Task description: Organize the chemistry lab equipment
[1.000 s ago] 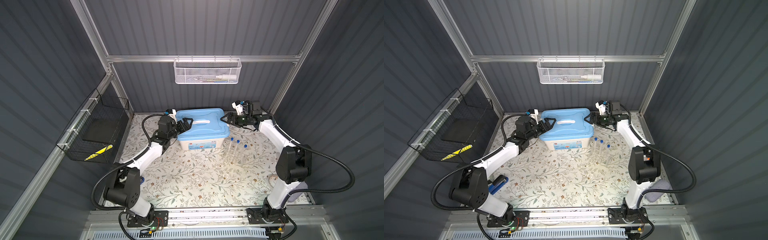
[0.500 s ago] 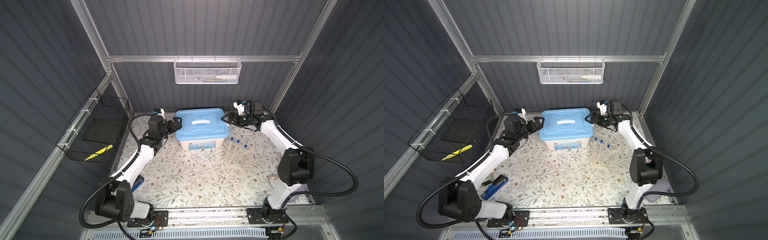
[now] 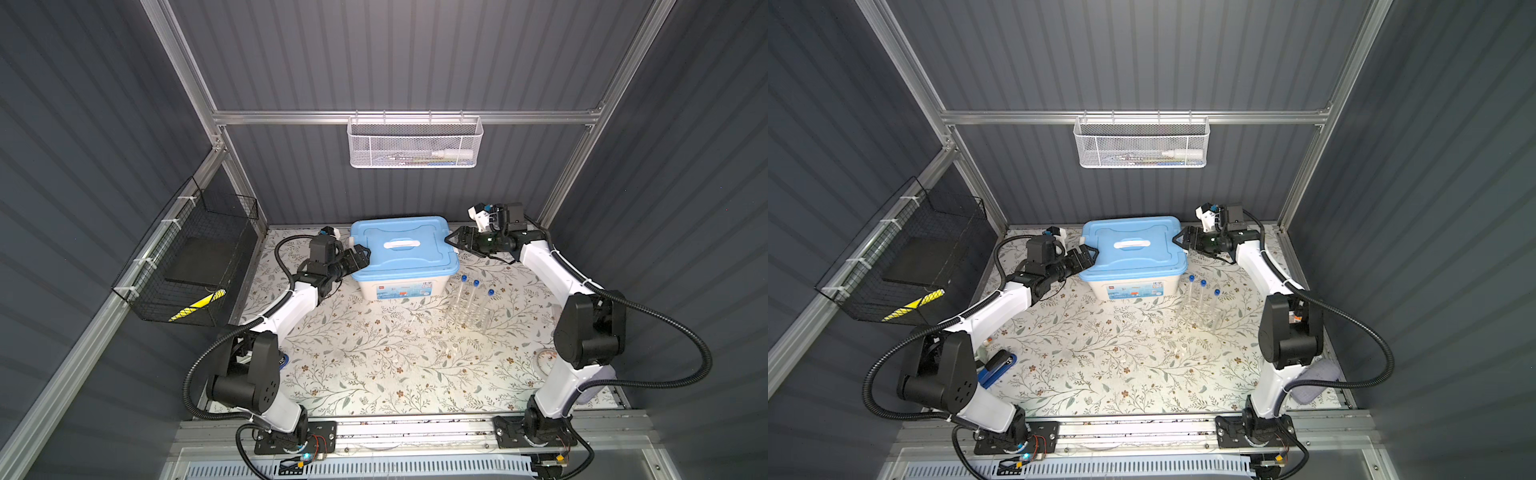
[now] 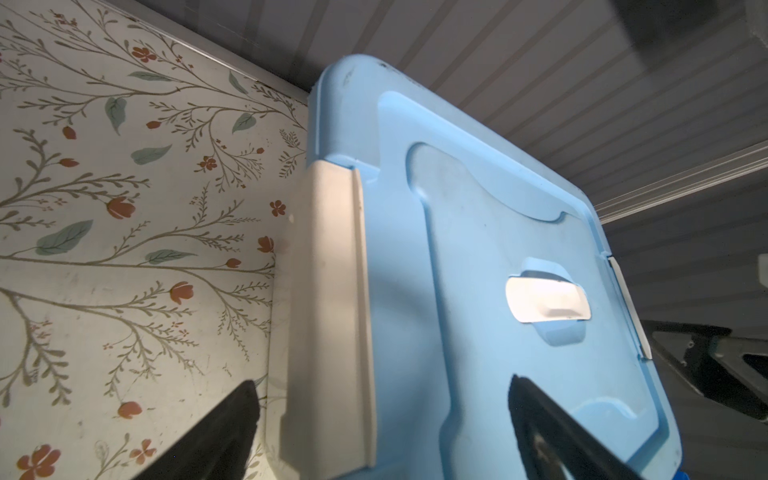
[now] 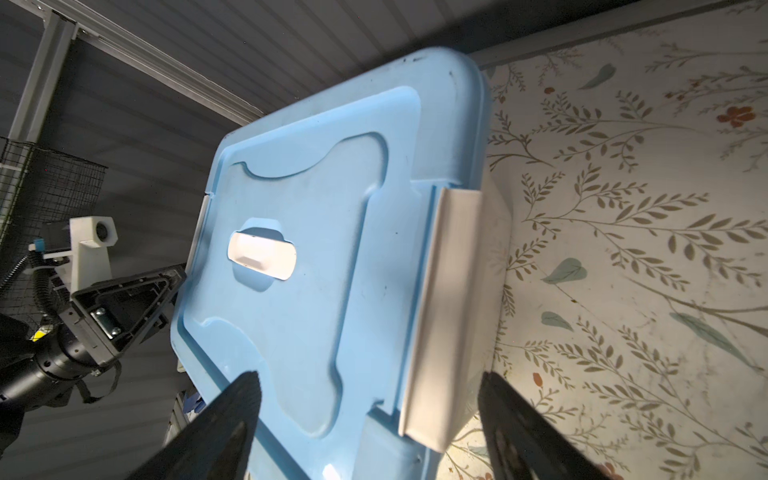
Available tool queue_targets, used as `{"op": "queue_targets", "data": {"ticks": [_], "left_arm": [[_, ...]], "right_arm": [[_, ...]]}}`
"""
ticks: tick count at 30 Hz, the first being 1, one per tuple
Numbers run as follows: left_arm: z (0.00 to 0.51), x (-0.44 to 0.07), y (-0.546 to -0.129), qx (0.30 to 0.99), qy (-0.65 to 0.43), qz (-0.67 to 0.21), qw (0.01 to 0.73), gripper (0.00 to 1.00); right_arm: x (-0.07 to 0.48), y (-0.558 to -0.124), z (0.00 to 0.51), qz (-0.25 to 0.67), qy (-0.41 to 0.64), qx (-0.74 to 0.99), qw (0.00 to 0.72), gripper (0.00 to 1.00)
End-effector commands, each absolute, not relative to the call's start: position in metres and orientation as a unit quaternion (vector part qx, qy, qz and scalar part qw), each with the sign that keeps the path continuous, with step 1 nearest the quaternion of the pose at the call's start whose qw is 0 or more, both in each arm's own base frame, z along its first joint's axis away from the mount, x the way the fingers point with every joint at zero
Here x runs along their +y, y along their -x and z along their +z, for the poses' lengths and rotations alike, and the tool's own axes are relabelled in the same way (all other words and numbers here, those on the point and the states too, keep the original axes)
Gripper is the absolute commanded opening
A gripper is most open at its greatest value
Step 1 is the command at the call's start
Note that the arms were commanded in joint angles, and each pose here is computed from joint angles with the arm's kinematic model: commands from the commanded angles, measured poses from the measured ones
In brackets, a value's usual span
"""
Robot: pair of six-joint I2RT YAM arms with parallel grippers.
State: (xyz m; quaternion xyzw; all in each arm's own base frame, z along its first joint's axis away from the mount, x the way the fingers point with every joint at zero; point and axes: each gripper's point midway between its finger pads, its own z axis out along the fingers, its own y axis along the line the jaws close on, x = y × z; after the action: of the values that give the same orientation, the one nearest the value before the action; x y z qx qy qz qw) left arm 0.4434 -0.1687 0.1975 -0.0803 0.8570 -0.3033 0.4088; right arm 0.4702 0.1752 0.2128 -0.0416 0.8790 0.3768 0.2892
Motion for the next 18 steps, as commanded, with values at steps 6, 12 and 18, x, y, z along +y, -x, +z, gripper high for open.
{"op": "queue_targets", "data": {"ticks": [6, 12, 18], "left_arm": [[0.215, -0.176, -0.448, 0.846, 0.064, -0.321, 0.420, 0.93], [0.215, -0.181, -0.448, 0.848, 0.056, -0.321, 0.419, 0.92], [0.214, -0.192, -0.449, 0.849, 0.047, -0.322, 0.415, 0.91]], "right_arm": [[0.201, -0.466, 0.219, 0.398, 0.062, 0.874, 0.273, 0.79], [0.206, -0.463, 0.224, 0.382, 0.071, 0.878, 0.278, 0.78], [0.209, -0.461, 0.228, 0.378, 0.078, 0.881, 0.275, 0.77]]}}
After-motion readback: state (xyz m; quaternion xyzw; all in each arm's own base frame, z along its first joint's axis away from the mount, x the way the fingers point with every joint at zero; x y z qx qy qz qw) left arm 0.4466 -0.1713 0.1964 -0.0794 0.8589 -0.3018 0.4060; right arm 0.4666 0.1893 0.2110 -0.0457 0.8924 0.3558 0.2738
